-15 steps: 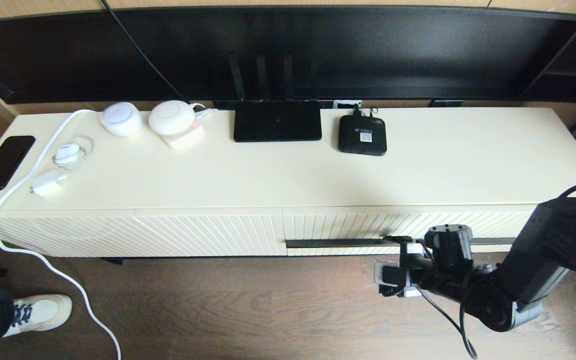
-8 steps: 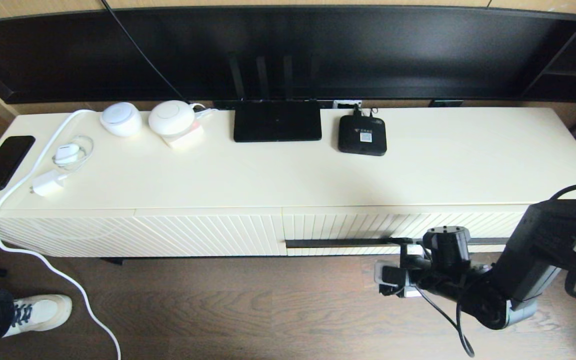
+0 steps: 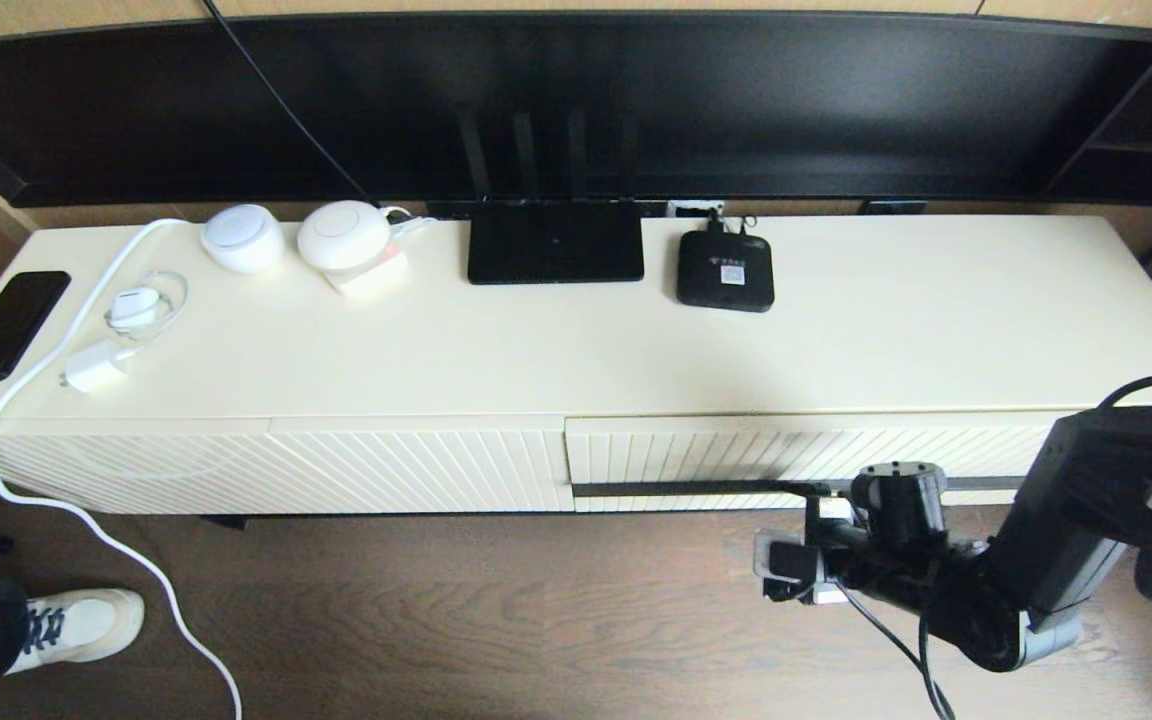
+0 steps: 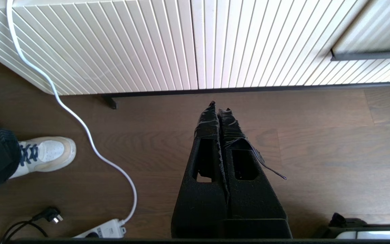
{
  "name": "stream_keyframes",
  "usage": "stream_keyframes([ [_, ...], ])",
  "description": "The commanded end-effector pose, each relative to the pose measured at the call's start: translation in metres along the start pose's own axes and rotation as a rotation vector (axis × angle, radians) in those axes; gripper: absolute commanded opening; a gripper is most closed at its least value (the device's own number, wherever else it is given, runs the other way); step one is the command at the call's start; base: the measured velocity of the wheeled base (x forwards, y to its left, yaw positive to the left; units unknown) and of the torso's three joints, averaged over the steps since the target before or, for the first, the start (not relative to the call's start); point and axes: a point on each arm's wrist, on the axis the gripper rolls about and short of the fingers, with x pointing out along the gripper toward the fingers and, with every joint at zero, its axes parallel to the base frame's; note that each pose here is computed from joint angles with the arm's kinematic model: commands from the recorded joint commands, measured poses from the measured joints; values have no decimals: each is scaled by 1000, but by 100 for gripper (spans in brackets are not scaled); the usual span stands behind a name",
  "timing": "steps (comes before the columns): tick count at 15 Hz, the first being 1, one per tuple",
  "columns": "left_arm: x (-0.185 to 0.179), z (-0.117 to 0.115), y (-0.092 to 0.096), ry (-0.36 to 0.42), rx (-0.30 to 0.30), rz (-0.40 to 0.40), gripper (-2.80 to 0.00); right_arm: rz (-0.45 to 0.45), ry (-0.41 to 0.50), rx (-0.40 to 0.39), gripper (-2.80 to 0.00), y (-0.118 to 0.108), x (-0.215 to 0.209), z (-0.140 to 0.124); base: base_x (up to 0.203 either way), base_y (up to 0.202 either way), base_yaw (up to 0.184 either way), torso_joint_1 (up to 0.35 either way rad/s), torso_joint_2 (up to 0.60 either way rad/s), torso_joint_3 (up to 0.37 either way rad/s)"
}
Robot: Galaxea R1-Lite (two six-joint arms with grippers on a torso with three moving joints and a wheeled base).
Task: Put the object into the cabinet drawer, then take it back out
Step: Open the drawer
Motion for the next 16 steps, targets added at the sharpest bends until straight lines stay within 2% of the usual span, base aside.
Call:
stream_keyframes([
  [1, 0, 0, 0, 1, 0, 0, -280, 42, 9, -3, 0, 10, -3, -2, 0, 0, 0, 0, 0, 0],
  [5, 0, 0, 0, 2, 0, 0, -280, 105, 22, 2, 0, 27, -16, -4, 0, 0, 0, 0, 0, 0],
  [8, 0, 0, 0, 2, 0, 0, -280, 118, 21, -1, 0, 32, -31, -1, 0, 0, 0, 0, 0, 0],
  [16, 0, 0, 0, 2, 0, 0, -280, 12, -13, -12, 0, 7, -88, 12, 0, 0, 0, 0, 0, 0],
])
